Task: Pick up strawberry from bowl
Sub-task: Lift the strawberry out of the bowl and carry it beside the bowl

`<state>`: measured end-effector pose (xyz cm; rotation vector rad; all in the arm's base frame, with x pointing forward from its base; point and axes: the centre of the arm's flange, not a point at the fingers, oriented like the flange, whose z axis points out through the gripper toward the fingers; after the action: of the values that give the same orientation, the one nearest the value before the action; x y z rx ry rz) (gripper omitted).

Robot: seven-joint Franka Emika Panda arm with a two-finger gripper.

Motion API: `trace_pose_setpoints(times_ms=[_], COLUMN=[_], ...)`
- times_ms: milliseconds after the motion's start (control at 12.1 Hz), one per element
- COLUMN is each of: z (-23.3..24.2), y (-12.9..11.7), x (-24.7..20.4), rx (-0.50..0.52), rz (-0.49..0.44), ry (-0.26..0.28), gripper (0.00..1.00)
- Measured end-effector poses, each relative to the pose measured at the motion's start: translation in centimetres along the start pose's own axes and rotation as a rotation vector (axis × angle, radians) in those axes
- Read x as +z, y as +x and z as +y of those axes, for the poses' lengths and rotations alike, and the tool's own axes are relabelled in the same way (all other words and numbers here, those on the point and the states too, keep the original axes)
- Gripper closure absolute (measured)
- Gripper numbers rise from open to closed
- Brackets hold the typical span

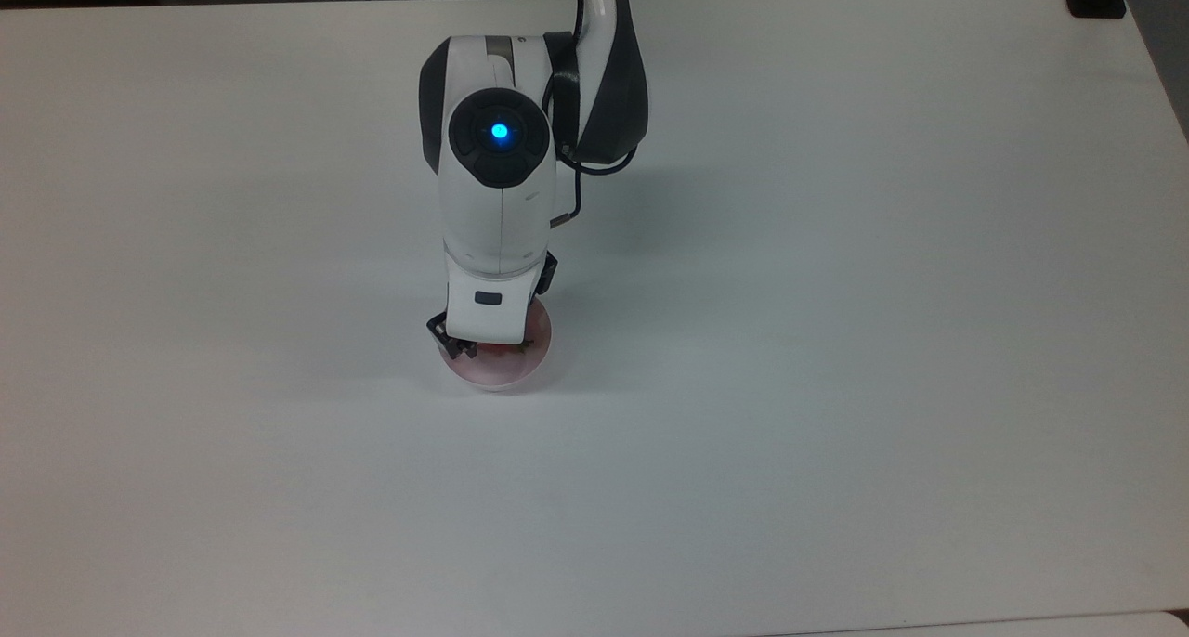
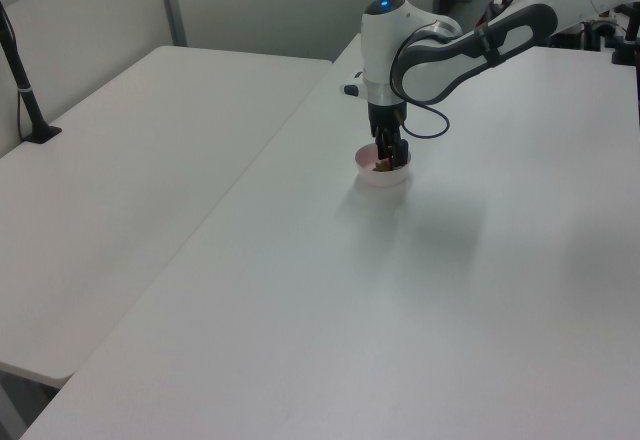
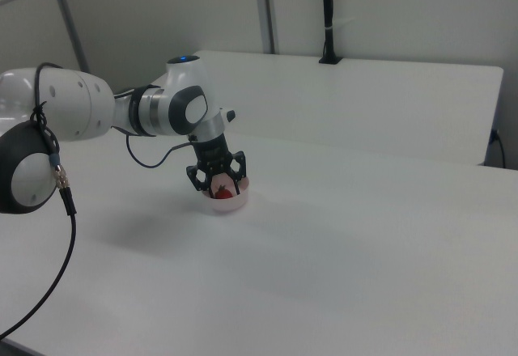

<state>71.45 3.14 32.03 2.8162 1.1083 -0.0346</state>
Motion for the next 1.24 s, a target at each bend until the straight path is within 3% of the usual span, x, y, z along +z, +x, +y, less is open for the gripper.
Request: trace_pose_setpoints(times_ms=[165, 247, 330, 577, 825, 1072, 1237], z=[0.0, 0.0, 0.1, 0.6, 0.9, 3.1, 7.3], y=[0.0, 0.0, 0.1, 0.4, 0.0, -2.9, -7.4], x=[0.0, 0.0, -0.2, -2.0, -6.4, -8.6, -7.2], rx=[-0.001, 0.0, 0.001, 0.092, 0.273, 0.453, 0.552], rz=[0.002, 0.002, 0.005, 0.032, 0.089, 0.077, 0.053], ry=[-0.001, -0.001, -0.003, -0.022, -0.022, -0.009, -0.007], gripper=[0.37, 0.52, 0.56, 0.56, 0.56, 0.56, 0.56])
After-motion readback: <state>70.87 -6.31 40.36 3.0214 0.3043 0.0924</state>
